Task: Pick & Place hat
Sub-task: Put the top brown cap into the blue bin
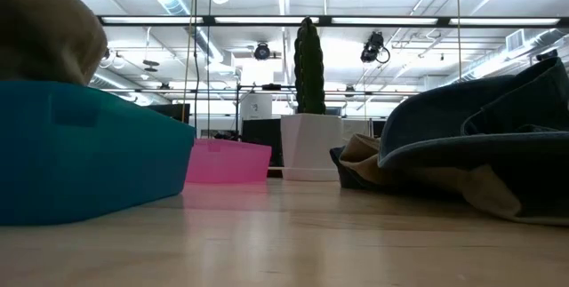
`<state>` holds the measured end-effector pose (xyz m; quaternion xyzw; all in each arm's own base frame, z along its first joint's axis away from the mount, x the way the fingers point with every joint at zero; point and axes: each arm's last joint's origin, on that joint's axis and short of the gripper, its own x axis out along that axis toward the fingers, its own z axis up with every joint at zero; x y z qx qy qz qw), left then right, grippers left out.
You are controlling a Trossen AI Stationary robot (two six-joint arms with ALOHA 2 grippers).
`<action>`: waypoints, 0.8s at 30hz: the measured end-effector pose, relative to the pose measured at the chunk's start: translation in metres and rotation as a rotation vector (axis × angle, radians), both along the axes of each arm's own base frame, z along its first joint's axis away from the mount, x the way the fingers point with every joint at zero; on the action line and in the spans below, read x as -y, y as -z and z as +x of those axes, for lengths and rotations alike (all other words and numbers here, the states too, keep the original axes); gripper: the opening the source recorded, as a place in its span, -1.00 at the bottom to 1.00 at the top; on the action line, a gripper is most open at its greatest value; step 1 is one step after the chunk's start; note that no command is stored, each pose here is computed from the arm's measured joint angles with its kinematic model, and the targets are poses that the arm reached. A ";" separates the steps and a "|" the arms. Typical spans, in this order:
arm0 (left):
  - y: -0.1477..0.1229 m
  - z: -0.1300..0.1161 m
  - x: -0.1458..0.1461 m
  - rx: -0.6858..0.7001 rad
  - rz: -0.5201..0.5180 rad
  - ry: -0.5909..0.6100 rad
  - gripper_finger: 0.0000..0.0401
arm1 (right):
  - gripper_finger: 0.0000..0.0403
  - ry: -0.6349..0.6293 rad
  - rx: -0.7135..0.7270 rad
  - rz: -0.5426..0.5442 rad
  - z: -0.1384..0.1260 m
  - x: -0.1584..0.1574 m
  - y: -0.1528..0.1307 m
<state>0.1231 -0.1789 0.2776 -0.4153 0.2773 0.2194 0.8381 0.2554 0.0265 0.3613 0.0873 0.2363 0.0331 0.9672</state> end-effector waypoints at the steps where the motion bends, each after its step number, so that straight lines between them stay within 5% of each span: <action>1: 0.002 0.001 0.002 -0.005 0.003 -0.006 -0.90 | -1.00 0.000 0.000 0.000 0.000 0.000 0.000; 24: 0.024 0.012 0.008 -0.106 0.099 -0.044 -0.90 | -1.00 0.009 -0.001 0.018 0.000 0.000 0.000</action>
